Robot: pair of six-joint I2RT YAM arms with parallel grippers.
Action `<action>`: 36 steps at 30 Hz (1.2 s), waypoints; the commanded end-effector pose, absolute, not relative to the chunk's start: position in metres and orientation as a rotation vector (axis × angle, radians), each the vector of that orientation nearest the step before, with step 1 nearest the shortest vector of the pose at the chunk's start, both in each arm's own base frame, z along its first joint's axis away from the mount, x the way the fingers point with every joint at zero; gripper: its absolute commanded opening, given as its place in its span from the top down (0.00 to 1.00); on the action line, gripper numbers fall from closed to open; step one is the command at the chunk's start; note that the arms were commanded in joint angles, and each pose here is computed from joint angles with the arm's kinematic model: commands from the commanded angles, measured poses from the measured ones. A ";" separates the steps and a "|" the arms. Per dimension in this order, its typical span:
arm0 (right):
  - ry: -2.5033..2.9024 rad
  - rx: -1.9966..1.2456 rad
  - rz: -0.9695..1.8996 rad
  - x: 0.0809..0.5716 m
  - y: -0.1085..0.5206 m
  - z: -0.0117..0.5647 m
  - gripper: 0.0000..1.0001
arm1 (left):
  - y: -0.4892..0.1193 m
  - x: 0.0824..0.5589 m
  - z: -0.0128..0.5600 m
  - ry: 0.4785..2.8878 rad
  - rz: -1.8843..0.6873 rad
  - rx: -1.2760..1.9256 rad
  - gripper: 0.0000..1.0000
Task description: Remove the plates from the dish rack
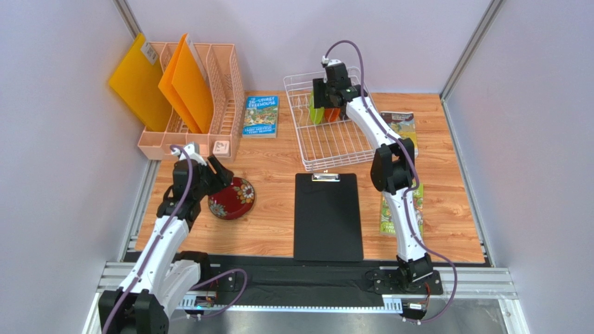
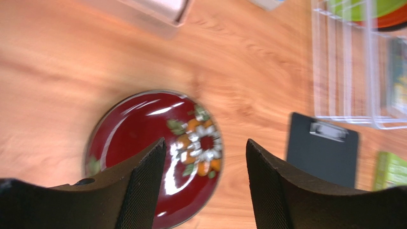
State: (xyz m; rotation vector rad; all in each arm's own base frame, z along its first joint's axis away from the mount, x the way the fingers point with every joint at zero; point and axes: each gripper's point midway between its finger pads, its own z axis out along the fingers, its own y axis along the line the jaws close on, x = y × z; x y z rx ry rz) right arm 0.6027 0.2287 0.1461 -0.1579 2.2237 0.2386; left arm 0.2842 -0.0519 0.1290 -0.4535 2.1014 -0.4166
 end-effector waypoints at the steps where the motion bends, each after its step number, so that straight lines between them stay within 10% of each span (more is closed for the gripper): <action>1: 2.151 -0.190 0.129 0.623 0.217 0.154 0.44 | -0.097 0.318 0.192 1.954 -0.685 -0.268 0.31; 22: 2.046 -0.224 -0.058 0.617 0.206 0.182 1.00 | -0.177 0.395 0.193 1.979 -0.809 -0.083 0.33; 36: 1.849 -0.072 -0.367 0.610 0.199 0.230 1.00 | -0.172 0.395 0.183 2.008 -0.765 -0.101 0.33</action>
